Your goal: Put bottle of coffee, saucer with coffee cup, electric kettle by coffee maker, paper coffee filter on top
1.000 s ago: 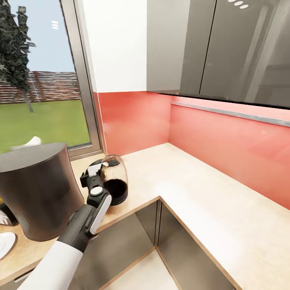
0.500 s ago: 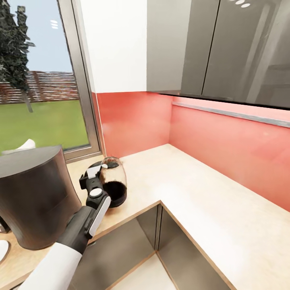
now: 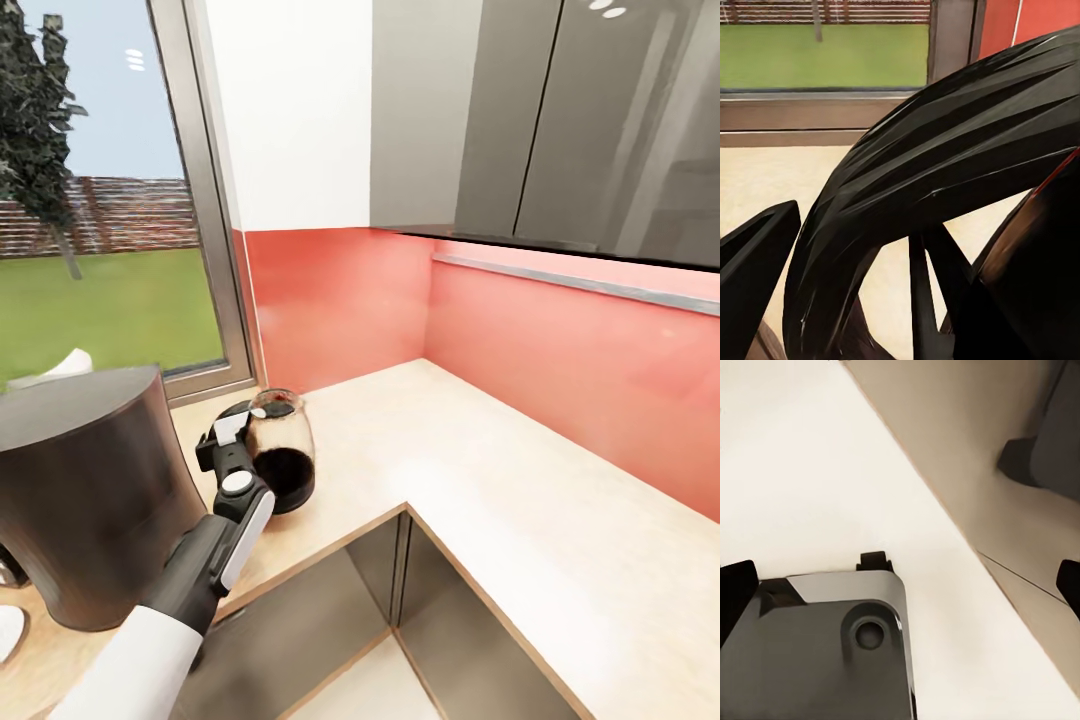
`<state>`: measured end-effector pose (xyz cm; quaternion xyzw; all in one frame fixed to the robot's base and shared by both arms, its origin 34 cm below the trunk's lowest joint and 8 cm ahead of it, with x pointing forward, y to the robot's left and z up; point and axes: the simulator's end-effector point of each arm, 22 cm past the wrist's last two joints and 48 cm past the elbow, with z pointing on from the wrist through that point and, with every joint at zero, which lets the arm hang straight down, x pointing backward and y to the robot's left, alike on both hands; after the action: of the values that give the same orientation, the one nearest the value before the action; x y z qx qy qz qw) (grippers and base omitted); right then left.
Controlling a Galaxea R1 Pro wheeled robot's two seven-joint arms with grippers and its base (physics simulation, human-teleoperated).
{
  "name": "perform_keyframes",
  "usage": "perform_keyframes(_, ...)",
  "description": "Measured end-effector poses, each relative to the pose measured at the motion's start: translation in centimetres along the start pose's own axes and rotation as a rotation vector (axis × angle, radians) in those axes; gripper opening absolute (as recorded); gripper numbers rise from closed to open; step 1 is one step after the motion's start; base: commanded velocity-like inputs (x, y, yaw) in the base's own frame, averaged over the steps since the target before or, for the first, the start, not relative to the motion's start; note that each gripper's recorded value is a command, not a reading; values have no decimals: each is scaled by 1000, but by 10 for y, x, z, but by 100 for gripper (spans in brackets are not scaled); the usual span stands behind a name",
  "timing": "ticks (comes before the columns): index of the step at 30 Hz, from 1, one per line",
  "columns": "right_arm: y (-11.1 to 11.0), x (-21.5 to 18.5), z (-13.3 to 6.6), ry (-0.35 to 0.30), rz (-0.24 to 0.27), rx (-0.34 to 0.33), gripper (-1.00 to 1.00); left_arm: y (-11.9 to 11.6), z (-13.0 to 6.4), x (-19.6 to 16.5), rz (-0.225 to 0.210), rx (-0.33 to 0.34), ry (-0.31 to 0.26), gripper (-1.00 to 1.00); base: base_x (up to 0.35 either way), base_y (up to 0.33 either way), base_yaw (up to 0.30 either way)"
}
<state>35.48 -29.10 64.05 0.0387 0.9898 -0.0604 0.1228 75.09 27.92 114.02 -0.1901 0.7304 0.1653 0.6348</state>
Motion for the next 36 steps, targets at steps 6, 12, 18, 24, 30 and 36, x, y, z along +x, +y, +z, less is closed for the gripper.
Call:
perform_keyframes(6,0,2,0,2,-1,0,100,5,4,15,19,-14,24,-100,5,7,0)
perform_keyframes(12,0,2,0,3,0,0,100,5,9,29,-10,-20,-9,-100,0,0,0)
perform_keyframes(18,0,2,0,3,0,0,100,6,9,31,-11,-22,-15,-100,0,0,0)
perform_keyframes(24,0,2,0,3,0,0,100,6,9,32,-11,-21,-14,-100,0,0,0)
perform_keyframes(30,0,2,0,2,-1,0,100,8,10,36,14,-29,-14,100,0,0,0)
perform_keyframes(36,0,2,0,2,0,0,100,9,9,26,65,-35,-65,100,0,0,0)
